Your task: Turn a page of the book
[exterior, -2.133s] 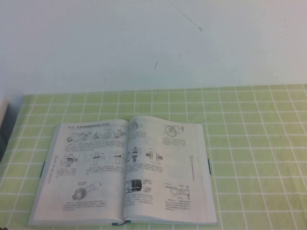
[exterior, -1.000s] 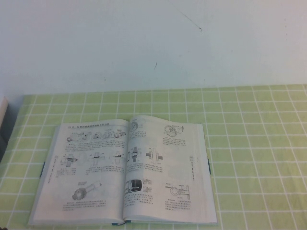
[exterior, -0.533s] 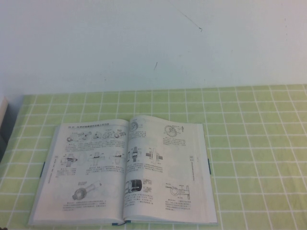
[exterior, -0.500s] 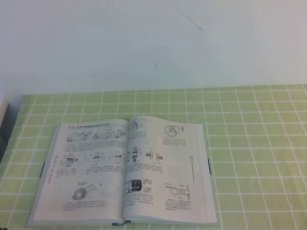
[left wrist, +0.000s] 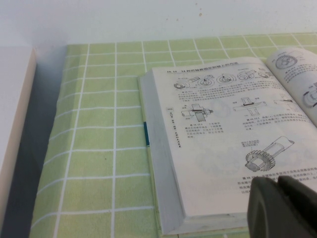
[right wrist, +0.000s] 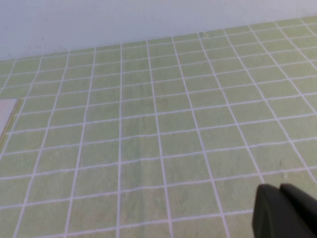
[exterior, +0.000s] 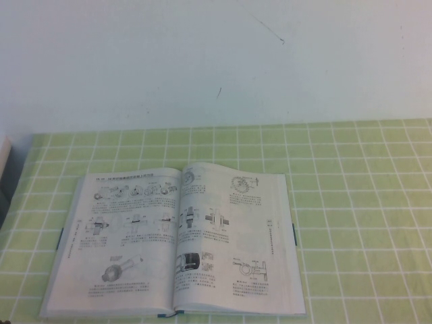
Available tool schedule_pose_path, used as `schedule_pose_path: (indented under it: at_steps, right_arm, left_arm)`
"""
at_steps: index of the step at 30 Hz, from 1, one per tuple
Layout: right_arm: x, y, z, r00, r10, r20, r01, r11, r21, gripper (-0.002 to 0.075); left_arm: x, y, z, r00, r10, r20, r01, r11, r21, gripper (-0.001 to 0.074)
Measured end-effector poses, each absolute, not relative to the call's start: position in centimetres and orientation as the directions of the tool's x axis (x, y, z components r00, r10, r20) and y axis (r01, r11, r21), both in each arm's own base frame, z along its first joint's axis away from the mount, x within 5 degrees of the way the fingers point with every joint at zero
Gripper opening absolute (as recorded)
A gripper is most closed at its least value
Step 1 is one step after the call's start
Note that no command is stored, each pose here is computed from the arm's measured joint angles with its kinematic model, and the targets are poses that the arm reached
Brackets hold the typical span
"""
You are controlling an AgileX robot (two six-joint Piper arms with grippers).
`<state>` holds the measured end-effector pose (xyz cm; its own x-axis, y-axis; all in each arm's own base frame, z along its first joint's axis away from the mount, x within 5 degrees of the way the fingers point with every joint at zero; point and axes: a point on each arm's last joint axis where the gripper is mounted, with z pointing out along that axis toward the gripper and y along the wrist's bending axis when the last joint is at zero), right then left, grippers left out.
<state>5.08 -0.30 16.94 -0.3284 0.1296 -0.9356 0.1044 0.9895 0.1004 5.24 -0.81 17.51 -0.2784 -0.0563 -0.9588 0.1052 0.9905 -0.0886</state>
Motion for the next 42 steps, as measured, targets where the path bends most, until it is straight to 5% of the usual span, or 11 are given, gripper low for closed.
schedule_pose_path:
  at_steps: [42]
  right_arm:
    - [5.07, -0.34, 16.91, -0.340, 0.041, -0.940, 0.079, 0.997, 0.015, -0.0003]
  left_arm:
    - [5.24, -0.81, 17.51, -0.278, -0.056, -0.959, 0.105, 0.990, -0.089, -0.0004]
